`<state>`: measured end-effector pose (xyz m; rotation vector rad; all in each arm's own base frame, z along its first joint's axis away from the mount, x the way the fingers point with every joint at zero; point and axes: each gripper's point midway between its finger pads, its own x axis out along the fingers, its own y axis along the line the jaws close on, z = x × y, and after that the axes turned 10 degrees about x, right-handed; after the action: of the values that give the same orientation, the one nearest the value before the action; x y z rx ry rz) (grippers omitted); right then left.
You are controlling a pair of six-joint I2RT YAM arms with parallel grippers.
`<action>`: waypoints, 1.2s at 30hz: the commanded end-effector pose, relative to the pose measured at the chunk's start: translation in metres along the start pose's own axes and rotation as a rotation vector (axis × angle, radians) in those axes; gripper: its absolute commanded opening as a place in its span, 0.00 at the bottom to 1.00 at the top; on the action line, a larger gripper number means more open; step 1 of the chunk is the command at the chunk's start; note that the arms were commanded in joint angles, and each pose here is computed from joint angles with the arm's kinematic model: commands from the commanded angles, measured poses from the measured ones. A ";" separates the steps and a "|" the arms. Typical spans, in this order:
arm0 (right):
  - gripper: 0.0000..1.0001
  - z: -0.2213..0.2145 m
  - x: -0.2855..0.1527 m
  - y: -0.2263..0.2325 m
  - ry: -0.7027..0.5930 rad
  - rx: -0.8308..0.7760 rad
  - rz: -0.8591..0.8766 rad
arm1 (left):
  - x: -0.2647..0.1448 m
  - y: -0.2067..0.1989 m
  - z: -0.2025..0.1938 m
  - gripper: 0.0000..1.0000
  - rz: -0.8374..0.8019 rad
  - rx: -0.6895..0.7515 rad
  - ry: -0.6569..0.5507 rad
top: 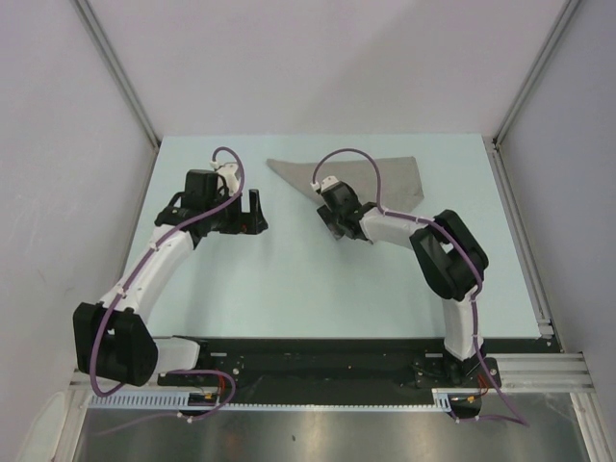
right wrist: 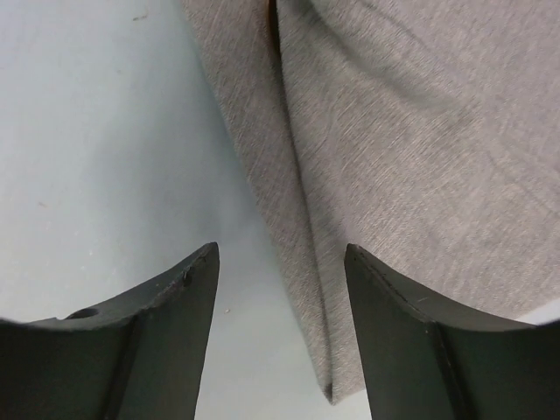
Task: Fold the napkin, place the utensils inside, and roll it up
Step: Fold the napkin
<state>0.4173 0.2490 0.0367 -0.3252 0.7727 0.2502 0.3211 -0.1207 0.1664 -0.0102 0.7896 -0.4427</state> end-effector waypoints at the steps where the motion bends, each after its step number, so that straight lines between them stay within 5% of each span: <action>1: 0.63 0.025 0.006 -0.008 -0.075 -0.054 -0.053 | 0.002 -0.001 0.000 1.00 0.003 0.005 -0.004; 6: 0.58 0.024 0.014 -0.003 -0.073 -0.079 -0.032 | 0.002 -0.001 0.000 1.00 0.000 0.004 -0.002; 28: 0.00 0.002 0.035 0.001 0.035 -0.106 0.029 | 0.003 -0.003 0.000 1.00 -0.010 0.003 -0.004; 36: 0.00 -0.010 0.011 0.019 0.083 -0.085 0.072 | 0.004 -0.009 0.001 1.00 -0.019 0.002 -0.014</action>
<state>0.4420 0.2574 0.0254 -0.4116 0.7635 0.3086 0.3209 -0.1221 0.1650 -0.0053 0.7933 -0.4435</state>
